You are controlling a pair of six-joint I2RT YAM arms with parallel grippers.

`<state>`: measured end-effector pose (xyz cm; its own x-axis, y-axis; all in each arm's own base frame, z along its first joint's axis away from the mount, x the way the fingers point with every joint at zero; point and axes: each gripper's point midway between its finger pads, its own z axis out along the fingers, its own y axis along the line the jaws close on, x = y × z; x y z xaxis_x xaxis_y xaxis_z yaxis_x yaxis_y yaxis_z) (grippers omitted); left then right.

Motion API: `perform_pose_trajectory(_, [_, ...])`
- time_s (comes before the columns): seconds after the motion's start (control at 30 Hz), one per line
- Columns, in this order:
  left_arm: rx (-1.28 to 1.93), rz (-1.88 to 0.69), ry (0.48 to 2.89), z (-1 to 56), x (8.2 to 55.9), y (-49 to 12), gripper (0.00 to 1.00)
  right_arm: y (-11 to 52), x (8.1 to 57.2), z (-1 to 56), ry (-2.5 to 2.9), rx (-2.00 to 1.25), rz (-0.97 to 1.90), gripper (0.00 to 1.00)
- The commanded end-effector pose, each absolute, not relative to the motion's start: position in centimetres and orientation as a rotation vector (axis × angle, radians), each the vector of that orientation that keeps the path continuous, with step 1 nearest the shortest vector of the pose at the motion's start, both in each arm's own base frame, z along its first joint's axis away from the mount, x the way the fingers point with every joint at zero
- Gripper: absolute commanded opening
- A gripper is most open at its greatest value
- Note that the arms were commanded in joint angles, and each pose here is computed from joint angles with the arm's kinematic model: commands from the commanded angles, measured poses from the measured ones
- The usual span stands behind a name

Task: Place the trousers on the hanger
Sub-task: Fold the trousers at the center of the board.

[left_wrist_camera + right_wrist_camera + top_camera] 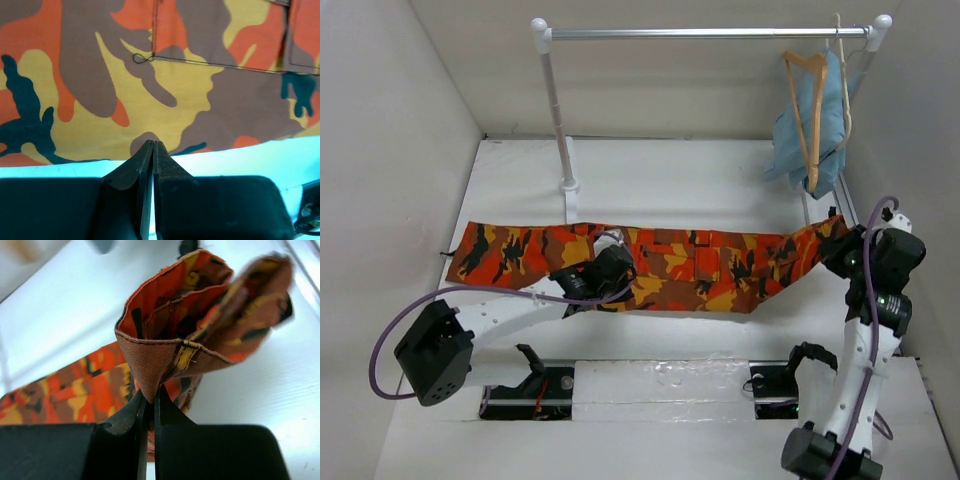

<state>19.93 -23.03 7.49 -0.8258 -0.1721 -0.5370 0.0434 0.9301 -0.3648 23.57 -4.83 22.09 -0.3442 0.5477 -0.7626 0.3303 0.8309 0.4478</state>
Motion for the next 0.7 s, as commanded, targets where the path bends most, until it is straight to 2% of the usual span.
perform_pose_trajectory(0.0, [-0.136, -0.547, 2.462, 7.5, 20.6, -24.0, 0.00, -1.9, 22.1, 27.1, 1.884, 0.549, 0.302, 0.00])
perform_pose_trajectory(0.07, [-0.137, -0.565, 2.460, 7.3, 20.9, -24.6, 0.00, 0.1, 21.3, 29.6, 1.823, 0.469, 0.357, 0.00])
perform_pose_trajectory(0.3, [-0.158, -0.594, 2.506, 4.1, 20.6, -25.6, 0.00, 4.8, 20.4, 32.0, 1.797, 0.310, 0.591, 0.00])
perform_pose_trajectory(0.67, [-0.073, -0.563, 2.610, 0.1, 14.9, -28.1, 0.00, 8.7, 22.6, 36.2, 1.809, 0.012, 0.755, 0.00])
